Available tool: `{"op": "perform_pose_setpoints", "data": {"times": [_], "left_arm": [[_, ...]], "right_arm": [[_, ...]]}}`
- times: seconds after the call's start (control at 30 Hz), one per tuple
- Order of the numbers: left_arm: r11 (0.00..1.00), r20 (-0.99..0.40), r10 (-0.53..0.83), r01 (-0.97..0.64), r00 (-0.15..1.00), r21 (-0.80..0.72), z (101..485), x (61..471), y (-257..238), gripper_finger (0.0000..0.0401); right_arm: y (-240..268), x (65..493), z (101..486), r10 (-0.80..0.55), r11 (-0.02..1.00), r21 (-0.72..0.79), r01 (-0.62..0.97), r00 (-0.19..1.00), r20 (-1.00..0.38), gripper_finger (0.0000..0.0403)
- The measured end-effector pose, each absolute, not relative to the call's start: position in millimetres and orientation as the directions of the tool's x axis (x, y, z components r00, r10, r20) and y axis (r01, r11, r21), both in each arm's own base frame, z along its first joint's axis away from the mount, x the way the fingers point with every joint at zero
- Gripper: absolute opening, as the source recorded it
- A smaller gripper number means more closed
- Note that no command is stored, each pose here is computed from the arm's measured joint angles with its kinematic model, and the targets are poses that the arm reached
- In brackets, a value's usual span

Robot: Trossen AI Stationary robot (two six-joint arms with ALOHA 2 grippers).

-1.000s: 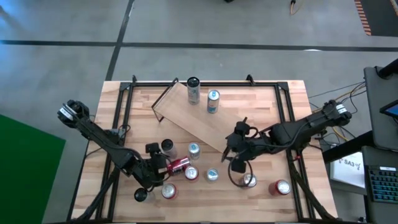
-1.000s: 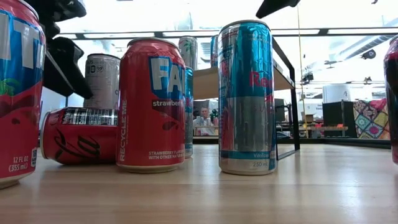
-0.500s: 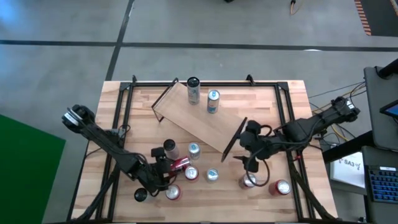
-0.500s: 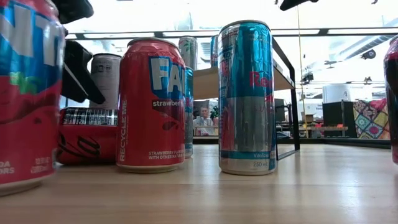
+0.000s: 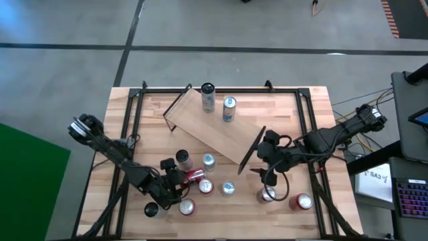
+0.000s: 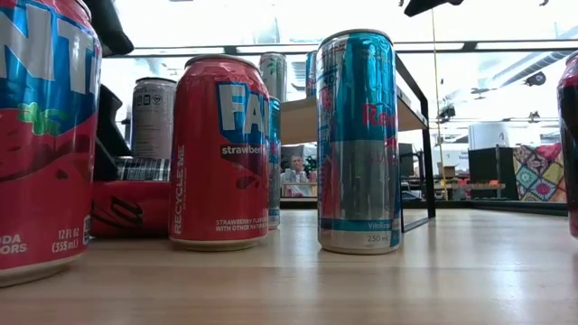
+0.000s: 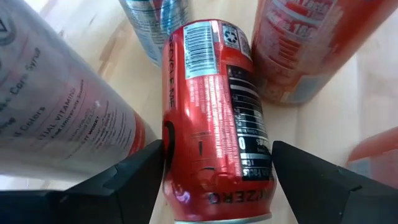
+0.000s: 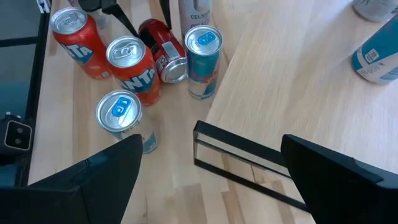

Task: Place canned beverage on shelf
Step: Put the red/black soda can on the shelf

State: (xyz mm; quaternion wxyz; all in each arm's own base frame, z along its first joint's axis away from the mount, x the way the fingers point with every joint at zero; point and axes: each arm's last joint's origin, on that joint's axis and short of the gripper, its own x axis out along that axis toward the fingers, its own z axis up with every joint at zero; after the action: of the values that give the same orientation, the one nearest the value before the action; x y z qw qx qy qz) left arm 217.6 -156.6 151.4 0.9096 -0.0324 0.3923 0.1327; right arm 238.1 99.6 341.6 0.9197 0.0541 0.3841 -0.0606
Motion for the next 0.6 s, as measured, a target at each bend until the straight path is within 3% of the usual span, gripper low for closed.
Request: {"op": "perform_pose_setpoints", "data": {"times": [0.6], "left_arm": [[0.948, -0.629, 0.211, -0.313, 0.748, -0.054, 129.0, 212.4, -150.1, 0.0279]], "right_arm": [[100.6, 240.2, 343.3, -0.061, 0.977, 0.103, 0.184, 0.716, -0.695, 0.0373]]}}
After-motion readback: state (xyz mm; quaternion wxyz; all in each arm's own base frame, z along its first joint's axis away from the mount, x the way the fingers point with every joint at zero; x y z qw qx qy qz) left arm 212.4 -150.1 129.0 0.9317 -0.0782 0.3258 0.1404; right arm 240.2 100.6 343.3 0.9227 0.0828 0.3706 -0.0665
